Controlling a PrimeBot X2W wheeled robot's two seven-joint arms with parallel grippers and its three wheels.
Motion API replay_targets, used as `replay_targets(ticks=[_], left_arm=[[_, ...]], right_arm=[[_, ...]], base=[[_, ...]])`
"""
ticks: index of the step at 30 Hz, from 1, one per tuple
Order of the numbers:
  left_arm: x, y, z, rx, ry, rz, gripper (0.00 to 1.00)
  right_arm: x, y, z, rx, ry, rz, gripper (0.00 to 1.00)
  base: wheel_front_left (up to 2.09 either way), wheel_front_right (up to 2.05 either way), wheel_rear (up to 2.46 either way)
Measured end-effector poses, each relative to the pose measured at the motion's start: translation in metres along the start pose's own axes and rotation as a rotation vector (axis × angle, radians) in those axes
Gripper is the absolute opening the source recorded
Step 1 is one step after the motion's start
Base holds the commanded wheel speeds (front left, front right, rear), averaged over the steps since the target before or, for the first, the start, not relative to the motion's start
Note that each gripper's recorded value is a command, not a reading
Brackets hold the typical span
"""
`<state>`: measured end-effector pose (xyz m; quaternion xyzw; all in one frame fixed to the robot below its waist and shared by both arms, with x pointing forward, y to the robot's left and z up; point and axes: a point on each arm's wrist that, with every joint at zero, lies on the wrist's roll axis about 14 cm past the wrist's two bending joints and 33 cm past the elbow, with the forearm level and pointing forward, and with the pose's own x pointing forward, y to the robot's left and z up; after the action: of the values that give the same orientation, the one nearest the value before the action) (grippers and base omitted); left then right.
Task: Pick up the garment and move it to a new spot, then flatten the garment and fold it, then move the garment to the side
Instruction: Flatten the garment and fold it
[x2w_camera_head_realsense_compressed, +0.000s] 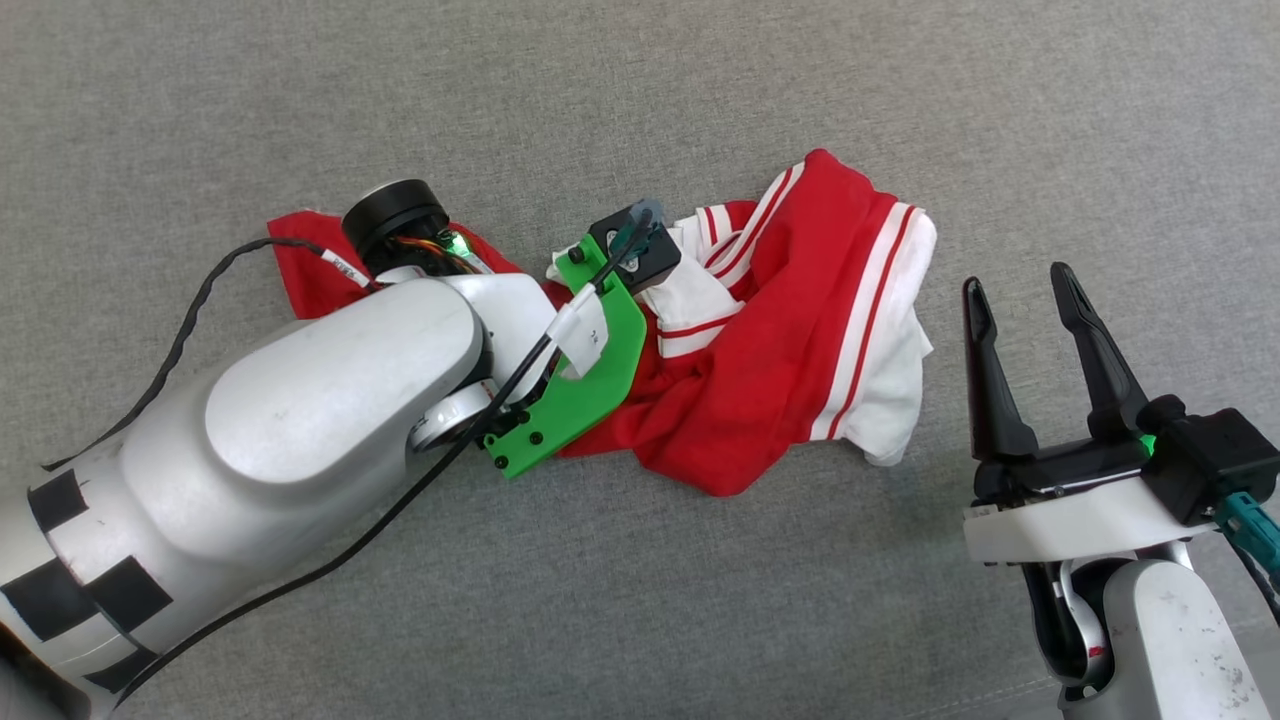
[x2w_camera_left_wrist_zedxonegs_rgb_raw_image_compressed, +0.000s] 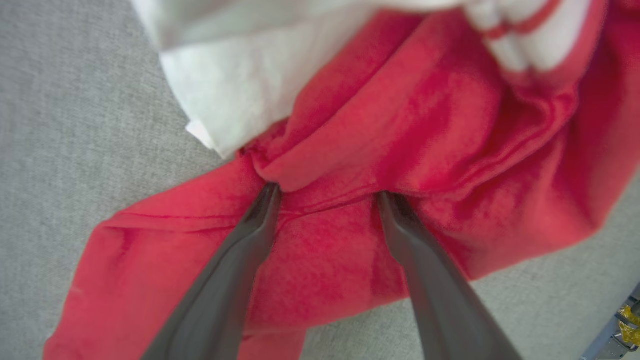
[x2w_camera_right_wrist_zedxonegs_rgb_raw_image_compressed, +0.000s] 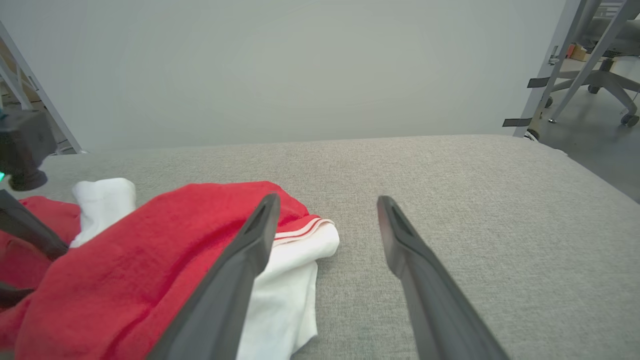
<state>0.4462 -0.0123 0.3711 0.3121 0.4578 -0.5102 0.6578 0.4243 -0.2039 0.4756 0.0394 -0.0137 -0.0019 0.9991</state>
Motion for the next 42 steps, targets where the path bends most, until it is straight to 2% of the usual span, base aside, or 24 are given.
replay_targets(ticks=[2,3,4,12,17,21,27,33,37,42], left_arm=[[0.000,0.001,-0.001,0.004,-0.004,0.006,1.00],[-0.001,0.001,-0.001,0.004,-0.008,0.008,0.39],[-0.001,0.001,-0.001,0.002,-0.019,0.011,0.00],[-0.011,0.009,0.012,-0.028,-0.213,0.058,0.00],[-0.049,0.016,0.027,-0.044,-0.434,0.120,0.00],[-0.074,0.029,0.009,-0.122,-0.519,0.196,0.00],[-0.094,0.030,-0.050,-0.305,-0.543,0.306,0.00],[-0.092,0.010,-0.116,-0.490,-0.481,0.370,0.00],[-0.085,-0.015,-0.144,-0.603,-0.462,0.359,0.00],[-0.070,-0.047,-0.161,-0.692,-0.441,0.307,0.00]], right_arm=[[0.001,0.001,-0.002,0.002,0.005,0.004,1.00],[0.002,0.003,-0.003,0.004,0.005,0.008,1.00],[0.003,0.004,-0.003,0.006,0.003,0.013,1.00],[0.009,0.015,0.007,0.006,-0.030,0.046,1.00],[0.004,0.018,0.016,0.005,-0.052,0.052,1.00],[0.002,0.026,0.020,0.017,-0.063,0.074,1.00],[-0.001,0.038,0.026,0.028,-0.078,0.106,1.00],[-0.004,0.048,0.029,0.025,-0.086,0.133,1.00],[-0.006,0.052,0.032,0.019,-0.090,0.147,1.00],[-0.011,0.054,0.035,0.012,-0.096,0.153,1.00]], base=[[0.00,0.00,0.00],[0.00,0.00,0.00],[0.00,0.00,0.00],[0.00,0.00,0.00],[0.00,0.00,0.00],[0.00,0.00,0.00],[0.00,0.00,0.00],[0.00,0.00,0.00],[0.00,0.00,0.00],[0.00,0.00,0.00]])
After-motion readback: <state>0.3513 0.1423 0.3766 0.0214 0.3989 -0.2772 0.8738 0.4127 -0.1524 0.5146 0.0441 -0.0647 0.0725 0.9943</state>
